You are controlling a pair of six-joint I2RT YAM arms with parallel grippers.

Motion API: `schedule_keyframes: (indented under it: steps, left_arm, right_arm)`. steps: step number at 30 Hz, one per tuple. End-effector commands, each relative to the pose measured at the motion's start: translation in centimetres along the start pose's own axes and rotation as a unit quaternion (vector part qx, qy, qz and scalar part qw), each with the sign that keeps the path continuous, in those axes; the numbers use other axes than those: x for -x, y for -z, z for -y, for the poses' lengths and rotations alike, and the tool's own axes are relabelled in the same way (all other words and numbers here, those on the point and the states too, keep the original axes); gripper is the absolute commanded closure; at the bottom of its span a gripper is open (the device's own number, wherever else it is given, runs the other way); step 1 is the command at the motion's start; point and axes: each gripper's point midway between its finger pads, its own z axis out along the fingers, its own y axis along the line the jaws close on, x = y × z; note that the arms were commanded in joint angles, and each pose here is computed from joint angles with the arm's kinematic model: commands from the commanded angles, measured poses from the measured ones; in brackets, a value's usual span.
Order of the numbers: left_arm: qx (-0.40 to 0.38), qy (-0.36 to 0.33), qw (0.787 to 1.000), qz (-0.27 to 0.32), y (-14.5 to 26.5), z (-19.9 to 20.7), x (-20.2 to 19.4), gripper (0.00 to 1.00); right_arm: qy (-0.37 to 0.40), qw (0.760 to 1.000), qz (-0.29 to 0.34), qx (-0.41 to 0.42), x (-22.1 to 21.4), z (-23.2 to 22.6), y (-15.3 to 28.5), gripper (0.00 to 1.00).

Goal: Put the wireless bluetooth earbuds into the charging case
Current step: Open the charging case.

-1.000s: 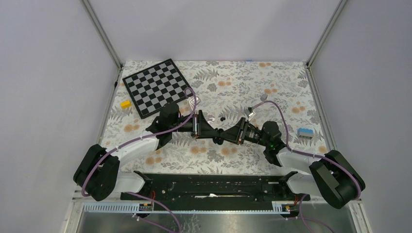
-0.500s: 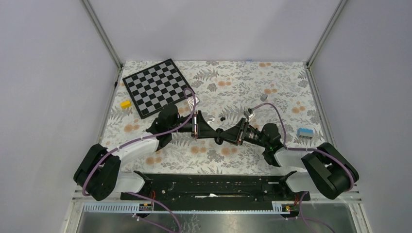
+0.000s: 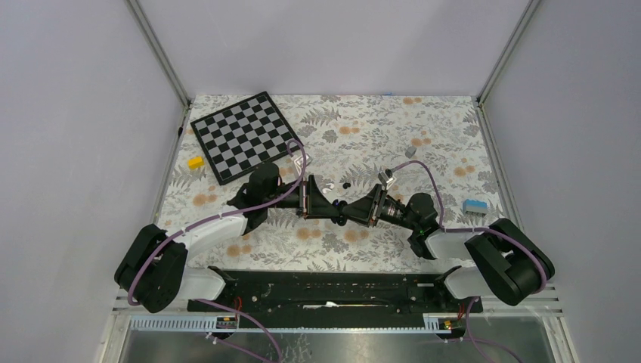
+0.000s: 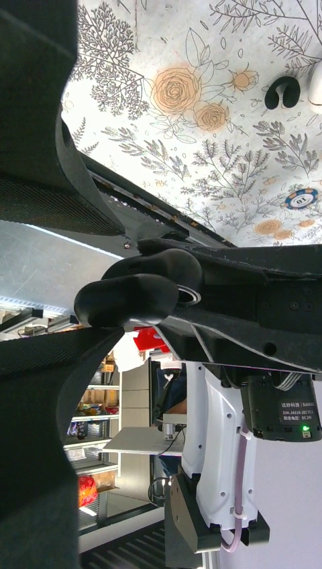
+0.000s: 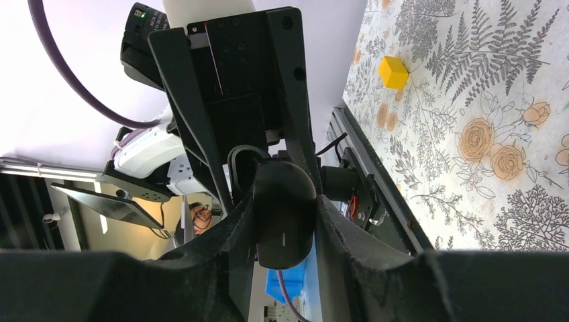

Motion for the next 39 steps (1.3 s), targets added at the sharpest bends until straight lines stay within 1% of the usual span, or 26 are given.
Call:
schedule_keyframes:
  steps: [1, 4, 6, 9, 13, 21, 23, 34, 36, 38, 39]
  left_arm:
    - [-0.009, -0.047, 0.999, 0.017, 0.2, 1.6, 1.3, 0.47]
    - [-0.019, -0.041, 0.999, 0.018, 0.2, 1.7, 1.1, 0.48]
    - [-0.044, -0.043, 0.998, 0.024, 0.3, 2.4, 1.2, 0.51]
    - [-0.068, -0.032, 0.997, 0.03, 0.6, 2.9, 1.1, 0.5]
    - [-0.07, -0.027, 0.997, 0.031, 0.6, 2.8, 1.1, 0.5]
    - [-0.066, -0.027, 0.997, 0.028, 0.6, 2.6, 1.0, 0.58]
    - [-0.064, -0.024, 0.997, 0.023, 0.5, 2.4, 0.9, 0.59]
    - [-0.05, -0.023, 0.998, 0.016, 0.2, 1.7, 1.0, 0.51]
    - [-0.049, -0.026, 0.998, 0.015, 0.2, 1.7, 1.0, 0.54]
    - [-0.048, -0.026, 0.998, 0.017, 0.2, 1.7, 1.0, 0.6]
    - [-0.048, -0.026, 0.998, 0.016, 0.2, 1.8, 1.0, 0.61]
  right_arm:
    - [0.031, 0.999, 0.001, 0.028, 0.2, -1.7, 0.1, 1.0]
    - [0.032, 0.999, 0.001, 0.03, 0.1, -1.8, 0.1, 1.0]
    - [0.031, 0.999, 0.001, 0.029, 0.1, -1.7, 0.1, 1.0]
    - [0.03, 0.999, 0.001, 0.028, 0.1, -1.6, 0.1, 1.0]
    - [0.029, 0.999, 0.002, 0.027, 0.1, -1.5, 0.2, 1.0]
    - [0.025, 0.999, -0.001, 0.032, 0.2, -1.4, -0.1, 1.0]
    - [0.024, 0.999, -0.002, 0.037, 0.2, -1.5, -0.2, 1.0]
    - [0.021, 0.999, -0.003, 0.041, 0.2, -1.6, -0.2, 1.0]
    - [0.021, 0.999, -0.004, 0.04, 0.1, -1.6, -0.2, 1.0]
    - [0.021, 0.999, -0.004, 0.04, 0.2, -1.6, -0.2, 1.0]
    - [0.02, 0.999, -0.004, 0.04, 0.2, -1.6, -0.2, 1.0]
